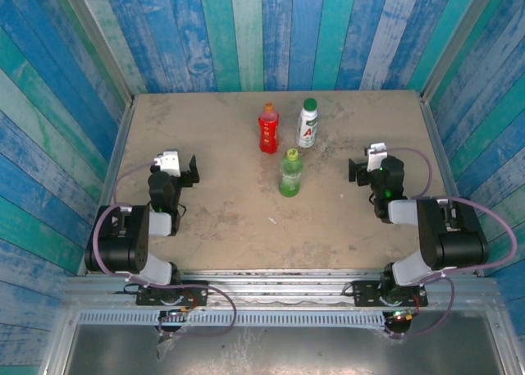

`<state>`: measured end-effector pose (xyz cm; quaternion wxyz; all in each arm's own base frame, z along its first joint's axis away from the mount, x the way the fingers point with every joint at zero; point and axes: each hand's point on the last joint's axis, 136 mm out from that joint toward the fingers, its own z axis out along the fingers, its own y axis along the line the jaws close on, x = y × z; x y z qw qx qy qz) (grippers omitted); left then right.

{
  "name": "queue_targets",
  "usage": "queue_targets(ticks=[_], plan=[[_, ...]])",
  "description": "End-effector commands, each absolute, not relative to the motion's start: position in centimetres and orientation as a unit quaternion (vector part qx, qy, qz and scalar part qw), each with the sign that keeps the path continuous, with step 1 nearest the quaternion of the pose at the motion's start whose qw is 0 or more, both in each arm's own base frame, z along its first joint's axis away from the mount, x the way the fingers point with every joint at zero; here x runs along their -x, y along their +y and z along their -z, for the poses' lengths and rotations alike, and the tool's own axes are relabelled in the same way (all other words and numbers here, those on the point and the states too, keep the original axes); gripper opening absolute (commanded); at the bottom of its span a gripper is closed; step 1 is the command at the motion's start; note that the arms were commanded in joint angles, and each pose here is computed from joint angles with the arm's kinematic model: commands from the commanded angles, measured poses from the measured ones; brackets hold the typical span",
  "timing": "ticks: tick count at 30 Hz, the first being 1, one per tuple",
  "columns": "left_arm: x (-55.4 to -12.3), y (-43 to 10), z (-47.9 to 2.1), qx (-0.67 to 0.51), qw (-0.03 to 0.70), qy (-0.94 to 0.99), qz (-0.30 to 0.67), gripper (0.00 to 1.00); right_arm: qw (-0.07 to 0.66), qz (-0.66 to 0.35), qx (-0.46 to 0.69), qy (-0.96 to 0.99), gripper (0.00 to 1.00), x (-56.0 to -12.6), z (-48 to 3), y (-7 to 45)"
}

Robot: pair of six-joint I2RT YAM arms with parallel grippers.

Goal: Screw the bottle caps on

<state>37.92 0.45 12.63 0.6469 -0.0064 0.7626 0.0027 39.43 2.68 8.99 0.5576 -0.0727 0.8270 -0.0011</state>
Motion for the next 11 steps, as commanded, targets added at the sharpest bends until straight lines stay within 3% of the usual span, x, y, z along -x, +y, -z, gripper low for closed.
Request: queue_targets(ticks=[1, 11], plan=[[-38.35, 0.41, -12.76, 0.009, 0.65, 0.76, 0.001, 0.94, 0.566, -0.003, 0.068, 0.821, 1.0, -39.9, -9.78, 2.63], [-38.38, 0.37, -12.75, 0.009, 0.649, 0.761, -0.001, 0.94, 0.567, -0.003, 0.069, 0.821, 1.0, -39.91, -9.82, 2.64]])
